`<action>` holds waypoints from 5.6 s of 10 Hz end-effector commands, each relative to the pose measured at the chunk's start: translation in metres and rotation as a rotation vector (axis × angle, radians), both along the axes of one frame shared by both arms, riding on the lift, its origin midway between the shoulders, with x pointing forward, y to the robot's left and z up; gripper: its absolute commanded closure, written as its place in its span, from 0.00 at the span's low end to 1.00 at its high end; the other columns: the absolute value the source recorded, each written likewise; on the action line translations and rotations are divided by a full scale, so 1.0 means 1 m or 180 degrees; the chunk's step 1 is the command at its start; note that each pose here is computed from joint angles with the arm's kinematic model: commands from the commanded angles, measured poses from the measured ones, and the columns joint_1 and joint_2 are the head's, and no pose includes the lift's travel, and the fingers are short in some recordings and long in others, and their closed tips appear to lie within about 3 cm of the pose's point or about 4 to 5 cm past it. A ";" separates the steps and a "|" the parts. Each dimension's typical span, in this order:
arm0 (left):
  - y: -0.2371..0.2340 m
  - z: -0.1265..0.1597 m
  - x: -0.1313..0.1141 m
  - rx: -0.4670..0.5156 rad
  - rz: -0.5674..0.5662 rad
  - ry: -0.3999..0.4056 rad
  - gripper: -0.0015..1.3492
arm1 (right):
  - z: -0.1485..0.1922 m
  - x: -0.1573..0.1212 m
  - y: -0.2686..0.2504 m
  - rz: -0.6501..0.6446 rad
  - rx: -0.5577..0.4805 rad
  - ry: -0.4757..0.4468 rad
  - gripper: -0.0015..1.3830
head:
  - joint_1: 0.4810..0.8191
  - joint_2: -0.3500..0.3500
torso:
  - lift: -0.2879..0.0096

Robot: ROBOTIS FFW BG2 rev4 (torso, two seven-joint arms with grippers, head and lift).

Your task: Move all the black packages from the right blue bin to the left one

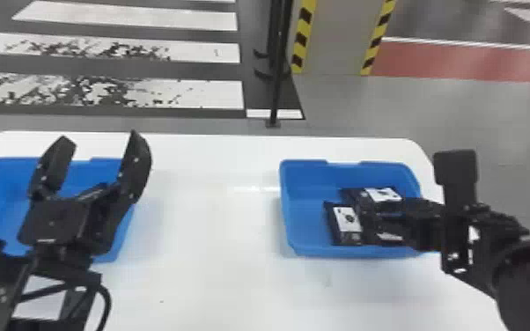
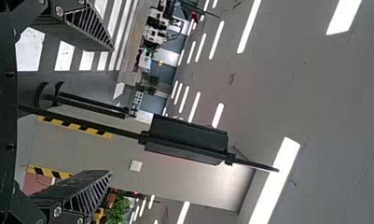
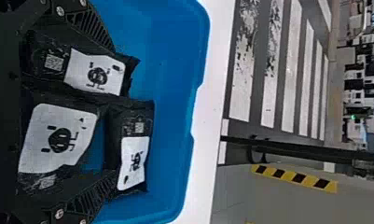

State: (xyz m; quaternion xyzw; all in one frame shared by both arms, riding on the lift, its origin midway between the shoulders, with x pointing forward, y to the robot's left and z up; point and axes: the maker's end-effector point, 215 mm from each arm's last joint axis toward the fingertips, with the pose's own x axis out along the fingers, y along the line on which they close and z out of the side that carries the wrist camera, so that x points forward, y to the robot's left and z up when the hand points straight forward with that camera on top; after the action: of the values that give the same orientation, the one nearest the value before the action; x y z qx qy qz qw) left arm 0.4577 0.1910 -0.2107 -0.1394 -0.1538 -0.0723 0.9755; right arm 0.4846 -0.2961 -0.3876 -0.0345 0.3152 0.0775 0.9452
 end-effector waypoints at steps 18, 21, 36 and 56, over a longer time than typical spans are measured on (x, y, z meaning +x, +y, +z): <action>0.000 -0.015 -0.001 -0.0054 -0.0062 0.0095 0.11 | -0.063 -0.019 -0.016 -0.0357 0.0134 0.0797 0.70 | 0.63 0.28 | 0.39; 0.001 -0.015 -0.001 -0.0061 -0.0048 0.0090 0.11 | -0.044 -0.003 0.005 -0.0218 0.0314 0.0454 0.84 | 0.63 0.31 | 0.39; 0.000 -0.014 -0.002 -0.0142 -0.0058 0.0052 0.11 | -0.051 0.008 -0.010 -0.0264 0.0407 0.0318 0.10 | 0.63 0.31 | 0.39; -0.080 -0.011 -0.006 -0.1378 -0.0916 0.0232 0.11 | 0.106 0.006 0.198 0.1276 0.2716 -0.0576 0.86 | 0.63 0.49 | 0.39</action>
State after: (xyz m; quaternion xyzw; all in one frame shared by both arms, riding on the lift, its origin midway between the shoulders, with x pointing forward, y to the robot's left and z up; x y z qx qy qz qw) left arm 0.4517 0.1210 -0.2204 -0.3664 -0.1183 -0.1599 0.9090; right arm 0.4949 -0.1150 -0.2834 0.2728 0.1543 0.3578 0.8796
